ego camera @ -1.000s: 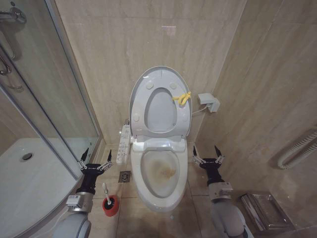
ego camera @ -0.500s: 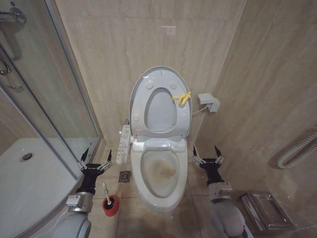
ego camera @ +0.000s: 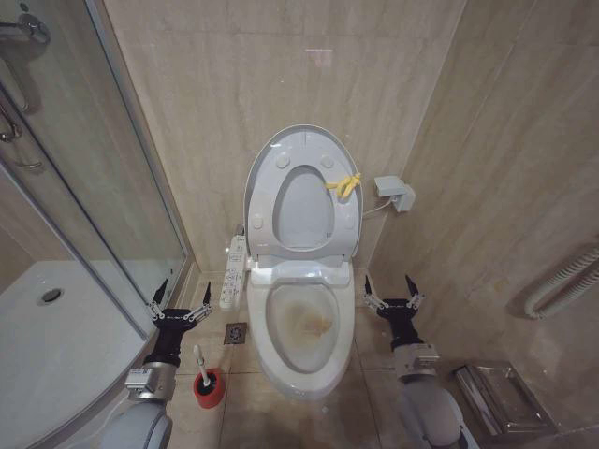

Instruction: Open the toilet lid, clean the toilet bowl with a toilet brush, close the toilet lid, and flush.

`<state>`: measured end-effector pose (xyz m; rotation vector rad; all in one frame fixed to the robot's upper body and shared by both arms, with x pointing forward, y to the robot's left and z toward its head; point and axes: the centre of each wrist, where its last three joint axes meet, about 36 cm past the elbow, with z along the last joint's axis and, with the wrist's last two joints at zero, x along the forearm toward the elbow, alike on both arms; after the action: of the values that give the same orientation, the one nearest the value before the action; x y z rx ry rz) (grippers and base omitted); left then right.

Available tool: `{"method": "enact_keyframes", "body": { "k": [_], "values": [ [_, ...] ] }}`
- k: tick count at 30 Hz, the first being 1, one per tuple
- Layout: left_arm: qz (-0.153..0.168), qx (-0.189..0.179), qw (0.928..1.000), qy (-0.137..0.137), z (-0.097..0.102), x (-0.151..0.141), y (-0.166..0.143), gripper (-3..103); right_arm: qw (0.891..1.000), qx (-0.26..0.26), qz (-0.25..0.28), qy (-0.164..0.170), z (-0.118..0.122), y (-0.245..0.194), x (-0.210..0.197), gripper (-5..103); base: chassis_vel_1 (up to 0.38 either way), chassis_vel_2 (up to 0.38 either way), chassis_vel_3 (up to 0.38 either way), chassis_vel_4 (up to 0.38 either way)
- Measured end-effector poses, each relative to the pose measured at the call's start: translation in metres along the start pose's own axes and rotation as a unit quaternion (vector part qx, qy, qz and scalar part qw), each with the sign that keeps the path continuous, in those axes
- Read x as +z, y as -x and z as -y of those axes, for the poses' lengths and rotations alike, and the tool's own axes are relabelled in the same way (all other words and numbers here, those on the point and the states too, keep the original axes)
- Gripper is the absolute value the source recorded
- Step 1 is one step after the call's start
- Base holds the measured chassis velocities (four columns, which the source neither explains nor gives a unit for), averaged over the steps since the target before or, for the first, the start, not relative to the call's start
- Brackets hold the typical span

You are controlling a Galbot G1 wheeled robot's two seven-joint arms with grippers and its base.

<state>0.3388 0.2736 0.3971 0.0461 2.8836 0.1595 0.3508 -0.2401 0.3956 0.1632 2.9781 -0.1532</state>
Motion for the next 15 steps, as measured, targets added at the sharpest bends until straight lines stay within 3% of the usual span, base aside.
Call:
{"method": "enact_keyframes", "body": {
  "k": [15],
  "values": [
    [0.0, 0.0, 1.0, 0.0, 0.0, 0.0, 0.0, 100, 1.0, 0.0, 0.0, 0.0, 0.0, 0.0, 0.0, 100, 0.0, 0.0, 0.0, 0.0]
  ]
}}
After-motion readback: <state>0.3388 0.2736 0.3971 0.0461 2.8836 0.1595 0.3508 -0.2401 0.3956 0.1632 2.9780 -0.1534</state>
